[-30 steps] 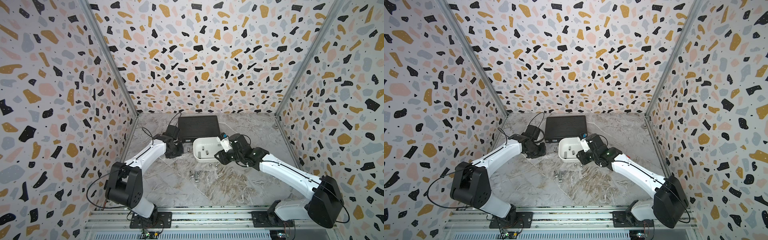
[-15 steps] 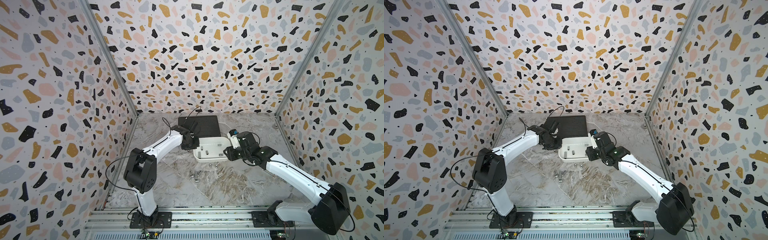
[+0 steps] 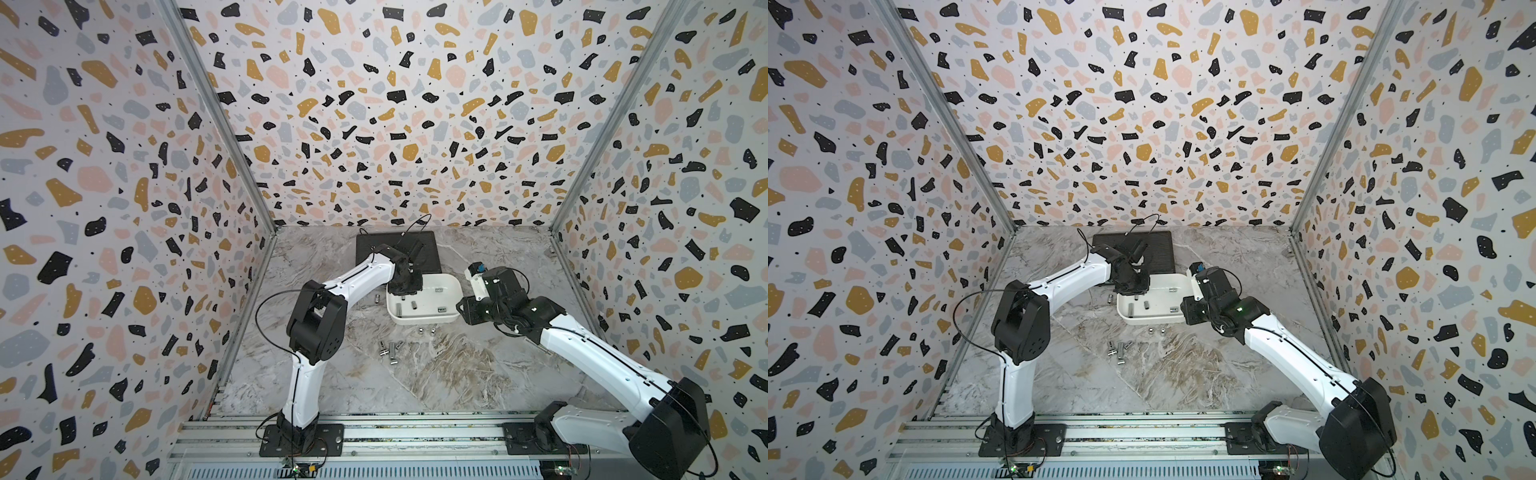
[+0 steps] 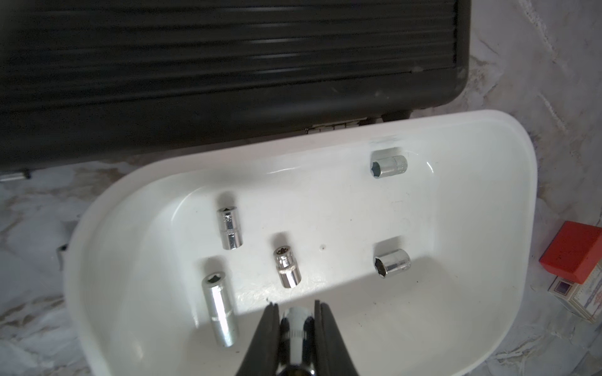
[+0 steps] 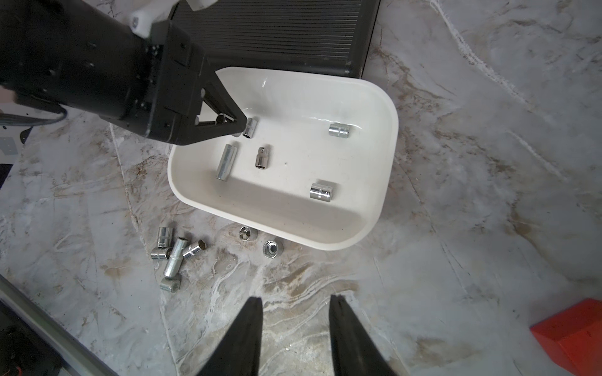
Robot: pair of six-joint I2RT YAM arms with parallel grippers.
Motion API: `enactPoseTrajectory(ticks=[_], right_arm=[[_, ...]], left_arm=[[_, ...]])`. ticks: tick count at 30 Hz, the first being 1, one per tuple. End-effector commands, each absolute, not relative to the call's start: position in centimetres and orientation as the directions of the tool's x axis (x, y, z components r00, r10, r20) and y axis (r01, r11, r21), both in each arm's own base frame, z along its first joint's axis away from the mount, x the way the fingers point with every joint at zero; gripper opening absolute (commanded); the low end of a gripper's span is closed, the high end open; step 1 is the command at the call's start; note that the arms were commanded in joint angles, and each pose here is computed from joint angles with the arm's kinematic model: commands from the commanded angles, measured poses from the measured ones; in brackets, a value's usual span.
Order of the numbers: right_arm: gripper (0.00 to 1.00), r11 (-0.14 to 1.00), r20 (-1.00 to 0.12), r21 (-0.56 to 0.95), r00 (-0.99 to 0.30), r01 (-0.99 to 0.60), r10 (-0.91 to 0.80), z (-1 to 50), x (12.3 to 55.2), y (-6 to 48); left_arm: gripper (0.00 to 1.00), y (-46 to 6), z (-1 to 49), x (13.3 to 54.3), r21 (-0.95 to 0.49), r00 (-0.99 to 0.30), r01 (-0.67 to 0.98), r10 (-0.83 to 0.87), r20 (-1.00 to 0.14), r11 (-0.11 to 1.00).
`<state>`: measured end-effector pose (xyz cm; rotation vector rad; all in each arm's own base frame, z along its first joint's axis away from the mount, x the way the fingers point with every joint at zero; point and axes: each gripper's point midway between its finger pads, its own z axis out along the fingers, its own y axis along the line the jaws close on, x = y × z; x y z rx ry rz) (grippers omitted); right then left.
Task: Put the socket on the desktop into the storage box
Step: Place the socket head in the storage box.
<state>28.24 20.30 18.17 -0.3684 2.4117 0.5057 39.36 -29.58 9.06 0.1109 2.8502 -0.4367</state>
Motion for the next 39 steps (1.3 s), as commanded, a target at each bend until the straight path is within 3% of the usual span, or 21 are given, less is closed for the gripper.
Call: enactPoseTrajectory(ticks=[1, 14, 19, 24, 39], right_arm=[[0.39, 0.894, -0.646, 0.262, -0.754, -0.363, -0.117, 18.7, 27.9, 19.5], [0.39, 0.897, -0.634, 0.262, -0.764, -0.356, -0.118, 18.3, 28.2, 19.4], [0.39, 0.896, -0.630, 0.266, -0.768, -0.357, -0.119, 18.2, 28.3, 19.6], [0.39, 0.893, -0.629, 0.272, -0.769, -0.358, -0.116, 18.2, 28.3, 19.7], [0.39, 0.878, -0.614, 0.303, -0.780, -0.370, -0.117, 18.2, 28.1, 20.4]], left_arm=[[0.04, -30.1, 9.0, 39.5, -0.278, -0.966, 0.121, 0.049, -0.254, 0.953], [0.11, -30.3, 6.9, 40.0, -0.248, -0.968, 0.126, 0.065, -0.240, 0.961], [0.30, -30.3, 7.3, 40.0, -0.249, -0.967, 0.129, 0.066, -0.248, 0.960], [0.36, -30.2, 8.1, 40.1, -0.253, -0.961, 0.133, 0.062, -0.271, 0.958], [0.38, -29.1, 12.3, 39.0, -0.270, -0.930, 0.180, 0.075, -0.359, 0.946]])
